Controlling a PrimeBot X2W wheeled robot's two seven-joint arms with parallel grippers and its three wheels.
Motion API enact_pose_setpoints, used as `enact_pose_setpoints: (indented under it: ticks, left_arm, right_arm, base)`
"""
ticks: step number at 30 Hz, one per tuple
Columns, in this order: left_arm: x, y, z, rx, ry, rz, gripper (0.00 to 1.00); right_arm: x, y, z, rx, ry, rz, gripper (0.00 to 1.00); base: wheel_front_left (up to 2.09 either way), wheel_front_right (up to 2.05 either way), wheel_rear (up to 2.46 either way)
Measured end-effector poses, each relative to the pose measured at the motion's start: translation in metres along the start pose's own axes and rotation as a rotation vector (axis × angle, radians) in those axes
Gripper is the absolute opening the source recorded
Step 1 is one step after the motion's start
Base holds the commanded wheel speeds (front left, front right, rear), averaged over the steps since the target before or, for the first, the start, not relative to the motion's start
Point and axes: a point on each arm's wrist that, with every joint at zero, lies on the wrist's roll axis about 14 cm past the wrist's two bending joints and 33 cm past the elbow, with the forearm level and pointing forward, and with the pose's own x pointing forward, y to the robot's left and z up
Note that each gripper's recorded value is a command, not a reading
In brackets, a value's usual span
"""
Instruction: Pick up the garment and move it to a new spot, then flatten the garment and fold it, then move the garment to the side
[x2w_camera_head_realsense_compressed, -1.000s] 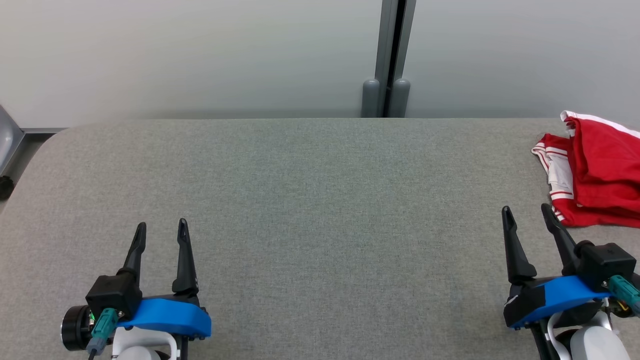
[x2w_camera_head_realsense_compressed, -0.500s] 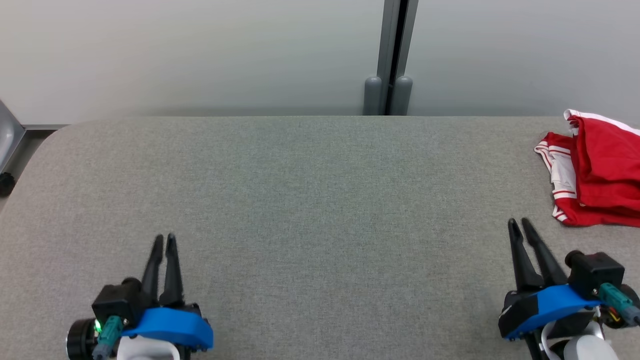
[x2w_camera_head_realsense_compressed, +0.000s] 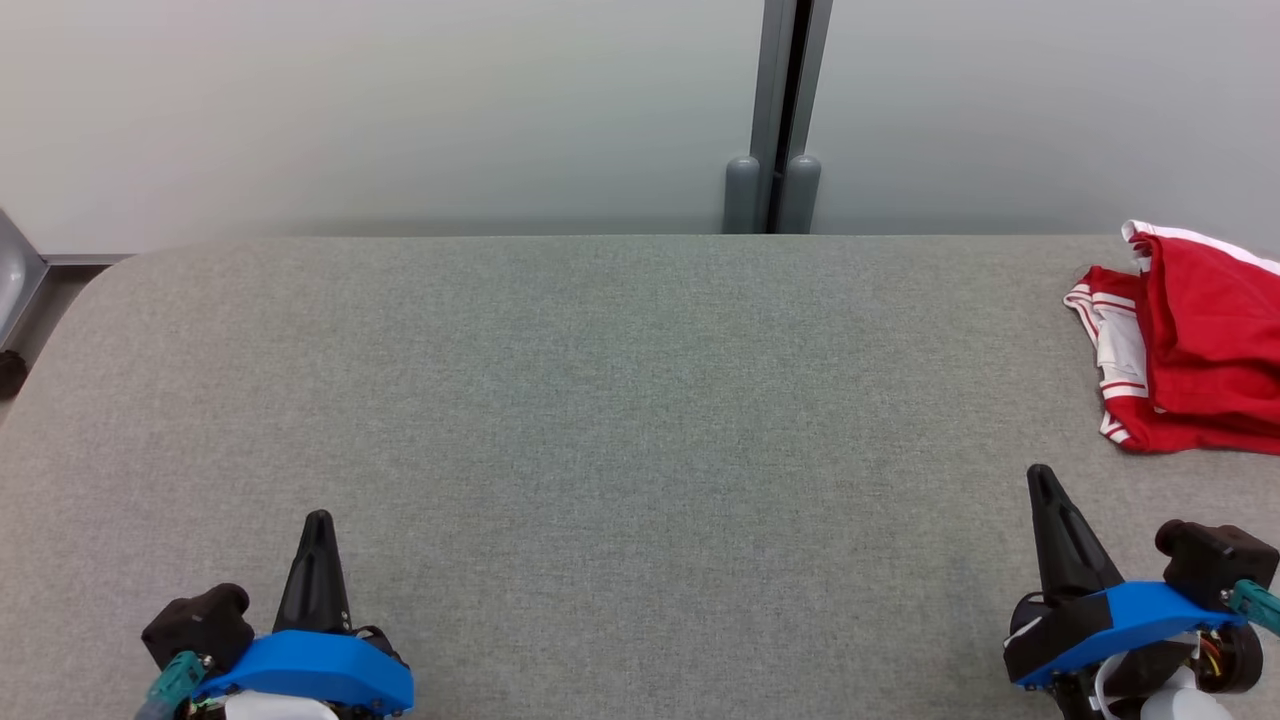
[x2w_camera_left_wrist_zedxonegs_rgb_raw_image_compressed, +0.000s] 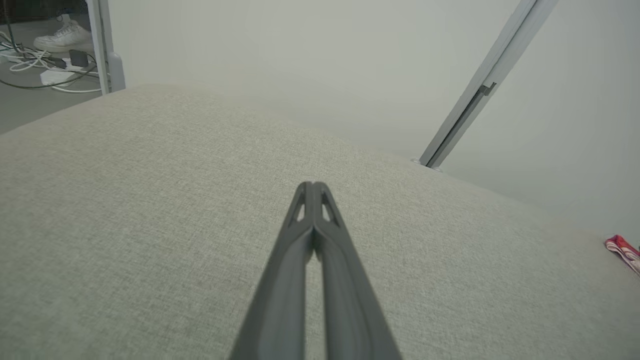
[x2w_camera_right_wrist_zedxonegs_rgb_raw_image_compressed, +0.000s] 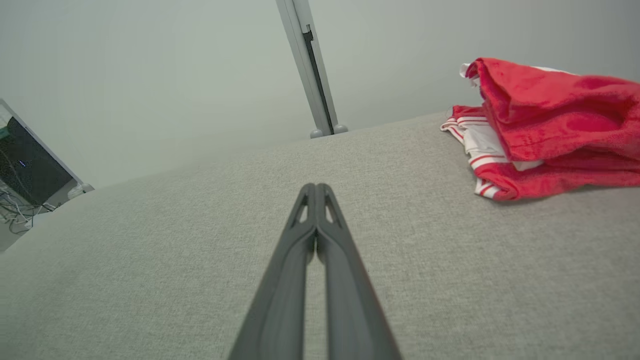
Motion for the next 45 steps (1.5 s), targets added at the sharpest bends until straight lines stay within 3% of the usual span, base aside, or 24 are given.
enact_pose_setpoints:
  ticks: [21,45]
  left_arm:
    - [0.004,0.002,0.006,-0.34,0.023,0.011,0.0]
    - [0.009,0.0,0.016,-0.649,0.017,-0.01,0.0]
  right_arm:
    - [-0.003,-0.005,0.004,0.355,-0.012,-0.022,0.0]
    - [-0.005,-0.009,0.008,0.672,-0.03,-0.026,0.0]
  base:
    - [0.0,0.0,0.0]
    - [0.0,0.0,0.0]
